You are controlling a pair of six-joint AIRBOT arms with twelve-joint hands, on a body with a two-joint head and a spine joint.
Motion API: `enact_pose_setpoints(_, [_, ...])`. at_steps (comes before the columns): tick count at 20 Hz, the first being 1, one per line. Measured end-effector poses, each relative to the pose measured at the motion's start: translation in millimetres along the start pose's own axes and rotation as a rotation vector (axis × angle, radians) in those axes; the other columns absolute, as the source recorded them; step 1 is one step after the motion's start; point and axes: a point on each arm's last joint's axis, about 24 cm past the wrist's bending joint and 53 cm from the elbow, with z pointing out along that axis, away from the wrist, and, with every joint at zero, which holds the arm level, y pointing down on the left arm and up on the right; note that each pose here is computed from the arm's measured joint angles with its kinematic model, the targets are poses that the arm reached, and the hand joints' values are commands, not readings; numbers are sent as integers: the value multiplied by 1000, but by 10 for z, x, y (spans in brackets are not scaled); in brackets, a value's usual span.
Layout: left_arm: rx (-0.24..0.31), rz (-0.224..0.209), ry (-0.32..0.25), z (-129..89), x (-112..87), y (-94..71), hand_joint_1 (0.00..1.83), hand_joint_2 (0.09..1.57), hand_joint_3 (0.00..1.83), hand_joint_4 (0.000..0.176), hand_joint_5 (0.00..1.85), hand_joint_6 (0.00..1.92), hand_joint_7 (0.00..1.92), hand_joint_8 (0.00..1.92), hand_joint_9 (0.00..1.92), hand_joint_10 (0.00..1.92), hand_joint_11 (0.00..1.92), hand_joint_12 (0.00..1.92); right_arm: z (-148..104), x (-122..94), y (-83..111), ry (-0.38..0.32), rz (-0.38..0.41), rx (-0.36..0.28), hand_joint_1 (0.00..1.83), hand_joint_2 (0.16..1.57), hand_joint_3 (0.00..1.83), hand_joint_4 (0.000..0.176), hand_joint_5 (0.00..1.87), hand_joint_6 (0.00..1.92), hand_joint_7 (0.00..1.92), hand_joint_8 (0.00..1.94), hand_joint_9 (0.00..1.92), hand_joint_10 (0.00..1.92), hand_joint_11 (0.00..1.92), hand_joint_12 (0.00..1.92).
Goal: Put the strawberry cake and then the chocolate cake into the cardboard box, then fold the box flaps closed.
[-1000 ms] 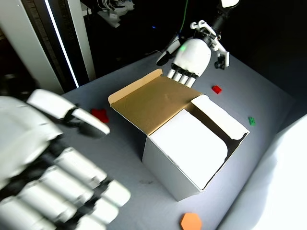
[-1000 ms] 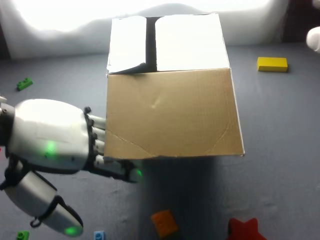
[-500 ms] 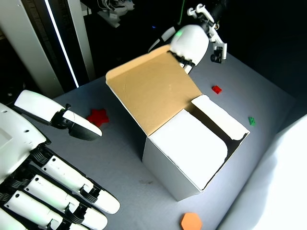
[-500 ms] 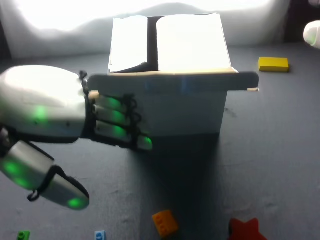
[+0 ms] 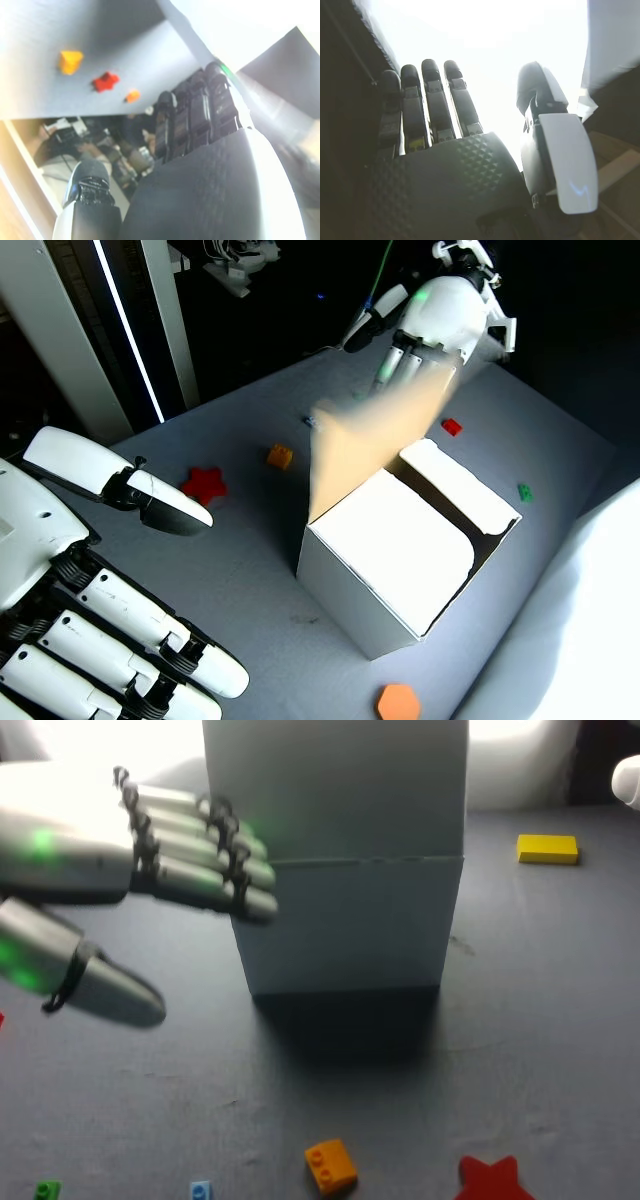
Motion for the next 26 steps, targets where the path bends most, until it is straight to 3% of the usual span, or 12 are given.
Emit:
enact_pose_setpoints(2, [3,11,-33,9,-143,7,0,1176,1,0,238,1,192,1,123,1,0,391,0,-4,-4,-1,0,1,0,1303,1,0,240,8,245,3,214,6,0,657])
enact_pose_setpoints(5, [4,34,-46,71,-268,74,0,1182,1,0,251,2,211,2,141,3,0,504,0,-2,-3,-1,0,1,0,1299,0,0,212,1,191,1,149,1,0,541])
enact_pose_setpoints(7, [-10,46,-59,118,-374,197,0,1176,0,0,259,4,211,0,147,4,0,546,2,-7,-6,-2,0,1,0,1300,1,0,210,1,185,0,142,0,0,499])
enact_pose_setpoints(12, [-46,58,-79,346,-587,508,0,1176,0,0,247,1,226,10,180,13,0,616,5,-3,-5,-1,1,1,0,1283,0,0,243,7,248,5,213,17,0,688])
enact_pose_setpoints(15, [-64,57,-94,475,-705,670,0,1171,0,0,239,2,220,2,182,4,0,455,11,32,6,9,2,-2,0,1287,0,0,215,2,218,1,174,4,0,633])
enact_pose_setpoints(17, [-83,48,-97,502,-707,770,0,1166,0,0,253,7,232,7,190,6,0,437,11,32,6,9,2,-2,0,1297,2,0,223,5,223,2,173,4,0,604])
enact_pose_setpoints(19, [-105,31,-50,527,-483,885,0,1156,0,0,261,4,264,6,223,10,0,485,11,31,6,9,2,-1,0,1292,0,0,194,2,184,1,157,5,0,534])
enact_pose_setpoints(23, [-108,-9,-56,547,-383,902,0,1189,7,0,281,8,313,8,291,20,0,743,11,33,9,9,0,-3,0,1283,0,0,205,3,197,3,190,4,0,395])
enact_pose_setpoints(26, [-111,-8,-61,526,-405,904,0,1189,2,0,284,7,285,0,265,4,0,784,11,31,7,9,1,-2,0,1282,0,0,204,3,207,2,210,5,0,516])
